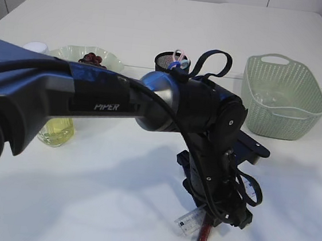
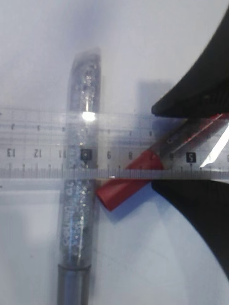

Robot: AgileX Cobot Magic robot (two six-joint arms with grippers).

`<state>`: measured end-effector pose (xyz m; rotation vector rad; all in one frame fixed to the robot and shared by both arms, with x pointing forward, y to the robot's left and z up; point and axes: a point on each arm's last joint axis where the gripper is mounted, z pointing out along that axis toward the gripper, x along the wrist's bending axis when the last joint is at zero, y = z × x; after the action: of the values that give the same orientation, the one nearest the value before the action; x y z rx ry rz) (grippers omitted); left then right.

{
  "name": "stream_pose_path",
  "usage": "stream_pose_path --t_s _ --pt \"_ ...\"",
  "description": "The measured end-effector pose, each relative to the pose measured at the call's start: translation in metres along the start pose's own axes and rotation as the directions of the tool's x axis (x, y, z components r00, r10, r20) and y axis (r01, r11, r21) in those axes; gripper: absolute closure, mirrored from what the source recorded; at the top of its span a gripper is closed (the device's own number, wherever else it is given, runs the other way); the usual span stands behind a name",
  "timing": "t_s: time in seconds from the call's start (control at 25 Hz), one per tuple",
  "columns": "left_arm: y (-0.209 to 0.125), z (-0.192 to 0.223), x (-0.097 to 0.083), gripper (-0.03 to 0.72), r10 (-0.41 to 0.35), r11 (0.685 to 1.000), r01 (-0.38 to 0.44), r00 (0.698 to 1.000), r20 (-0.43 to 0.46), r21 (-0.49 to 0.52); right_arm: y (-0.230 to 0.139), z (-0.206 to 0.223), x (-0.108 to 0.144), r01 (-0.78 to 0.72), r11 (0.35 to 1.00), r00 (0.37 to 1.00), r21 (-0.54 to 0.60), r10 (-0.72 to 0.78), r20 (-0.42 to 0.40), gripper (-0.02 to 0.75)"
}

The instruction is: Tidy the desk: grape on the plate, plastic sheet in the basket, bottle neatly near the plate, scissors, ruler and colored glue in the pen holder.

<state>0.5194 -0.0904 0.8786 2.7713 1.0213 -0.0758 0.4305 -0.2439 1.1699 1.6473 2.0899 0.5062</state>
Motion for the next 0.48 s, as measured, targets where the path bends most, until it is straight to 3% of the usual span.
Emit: stream_pose_path --t_s 0.48 --pt "-0.0031 -0.0010 0.0015 0.403 0.013 0.999 -0.012 1.000 -0.017 0.035 -0.0001 0.0000 -0.0001 0.002 1.000 1.000 0.002 -0.002 0.002 0.268"
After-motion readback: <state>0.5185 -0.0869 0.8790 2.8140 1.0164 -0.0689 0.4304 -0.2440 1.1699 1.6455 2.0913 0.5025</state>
